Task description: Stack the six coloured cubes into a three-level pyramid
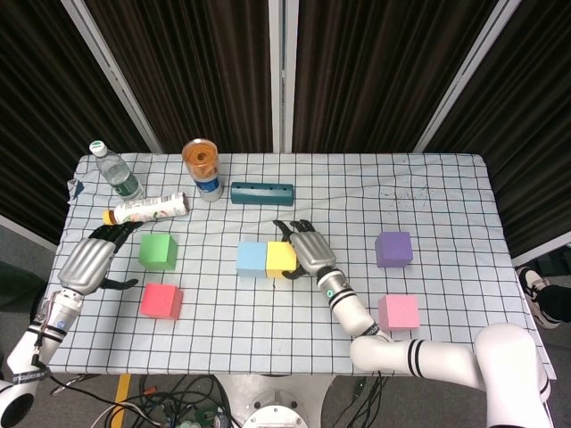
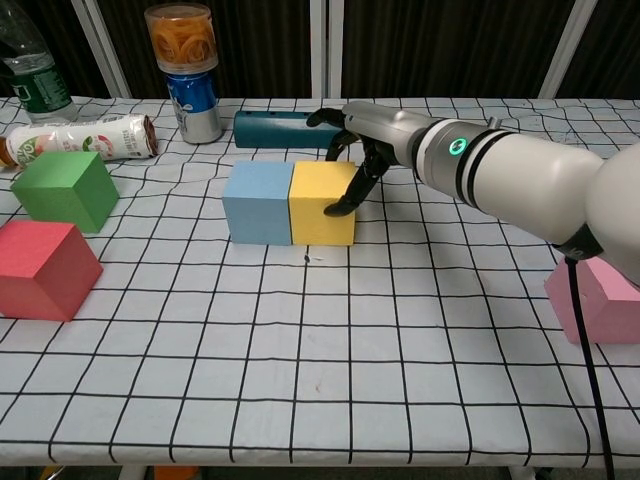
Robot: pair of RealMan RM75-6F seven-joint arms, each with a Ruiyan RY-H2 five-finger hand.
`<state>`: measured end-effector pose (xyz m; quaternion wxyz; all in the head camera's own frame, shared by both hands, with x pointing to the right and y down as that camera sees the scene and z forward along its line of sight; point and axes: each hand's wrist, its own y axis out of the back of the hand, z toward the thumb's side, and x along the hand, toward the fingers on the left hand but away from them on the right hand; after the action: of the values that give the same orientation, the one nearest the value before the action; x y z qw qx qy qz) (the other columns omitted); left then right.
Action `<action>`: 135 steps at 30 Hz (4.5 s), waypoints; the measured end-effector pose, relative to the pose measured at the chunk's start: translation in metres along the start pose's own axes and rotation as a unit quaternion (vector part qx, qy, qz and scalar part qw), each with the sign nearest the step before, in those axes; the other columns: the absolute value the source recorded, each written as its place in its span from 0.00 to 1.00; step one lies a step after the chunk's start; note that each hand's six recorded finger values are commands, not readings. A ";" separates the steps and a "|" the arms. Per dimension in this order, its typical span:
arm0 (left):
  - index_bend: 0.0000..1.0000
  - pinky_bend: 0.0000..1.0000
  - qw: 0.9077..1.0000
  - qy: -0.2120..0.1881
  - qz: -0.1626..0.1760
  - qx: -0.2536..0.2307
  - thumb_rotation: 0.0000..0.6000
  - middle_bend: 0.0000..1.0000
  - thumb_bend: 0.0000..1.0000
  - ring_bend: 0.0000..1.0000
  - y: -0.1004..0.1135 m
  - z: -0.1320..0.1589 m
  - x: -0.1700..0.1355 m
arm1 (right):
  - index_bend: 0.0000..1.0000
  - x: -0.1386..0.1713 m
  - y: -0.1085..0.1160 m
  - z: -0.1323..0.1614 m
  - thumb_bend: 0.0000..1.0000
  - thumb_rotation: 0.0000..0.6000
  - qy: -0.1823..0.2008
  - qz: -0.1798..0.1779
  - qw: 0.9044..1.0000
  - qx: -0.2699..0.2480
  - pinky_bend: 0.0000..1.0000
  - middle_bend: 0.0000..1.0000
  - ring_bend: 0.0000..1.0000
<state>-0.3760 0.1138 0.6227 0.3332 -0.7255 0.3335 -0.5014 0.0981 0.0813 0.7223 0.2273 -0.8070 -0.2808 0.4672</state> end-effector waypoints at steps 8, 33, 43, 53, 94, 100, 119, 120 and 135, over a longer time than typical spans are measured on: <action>0.11 0.17 1.000 0.001 0.000 -0.001 1.00 0.12 0.08 0.16 0.000 -0.001 0.000 | 0.00 0.000 -0.001 0.002 0.14 1.00 0.001 0.001 1.000 -0.006 0.00 0.41 0.07; 0.11 0.17 1.000 0.001 -0.004 -0.001 1.00 0.12 0.08 0.16 -0.002 -0.002 0.000 | 0.00 0.004 -0.006 0.006 0.11 1.00 0.001 0.011 1.000 -0.011 0.00 0.26 0.01; 0.11 0.17 1.000 -0.009 -0.015 0.010 1.00 0.12 0.08 0.16 -0.003 0.004 0.008 | 0.00 0.018 0.004 0.000 0.10 1.00 0.002 0.010 1.000 -0.023 0.00 0.16 0.01; 0.14 0.17 0.998 -0.019 -0.038 0.035 1.00 0.13 0.07 0.16 -0.007 0.014 0.035 | 0.00 0.057 0.062 -0.019 0.10 1.00 0.017 -0.036 0.999 -0.019 0.00 0.15 0.00; 0.32 0.18 0.991 0.054 -0.107 0.062 1.00 0.43 0.09 0.34 -0.053 0.012 0.095 | 0.00 0.139 0.123 -0.106 0.10 1.00 -0.008 -0.103 0.993 -0.054 0.00 0.16 0.00; 0.32 0.18 0.993 0.028 -0.105 0.045 1.00 0.43 0.09 0.34 -0.050 0.046 0.103 | 0.00 0.142 0.126 -0.110 0.10 1.00 -0.010 -0.107 0.993 -0.059 0.00 0.16 0.00; 0.25 0.18 0.989 0.051 -0.124 0.067 1.00 0.30 0.09 0.31 -0.061 0.041 0.094 | 0.00 0.145 0.126 -0.114 0.10 1.00 -0.009 -0.104 0.993 -0.062 0.00 0.16 0.00; 0.23 0.18 0.988 0.054 -0.126 0.070 1.00 0.28 0.09 0.28 -0.061 0.039 0.093 | 0.00 0.145 0.126 -0.114 0.10 1.00 -0.009 -0.104 0.993 -0.063 0.00 0.16 0.00; 0.17 0.17 0.983 0.046 -0.127 0.125 1.00 0.16 0.09 0.12 -0.051 0.039 0.098 | 0.00 0.148 0.127 -0.115 0.10 1.00 -0.011 -0.106 0.992 -0.067 0.00 0.16 0.00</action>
<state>-0.3048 0.0677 0.7029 0.3393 -0.6907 0.1879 -0.6103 0.2903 0.0745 0.6028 0.2182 -0.7808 -0.3977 0.4296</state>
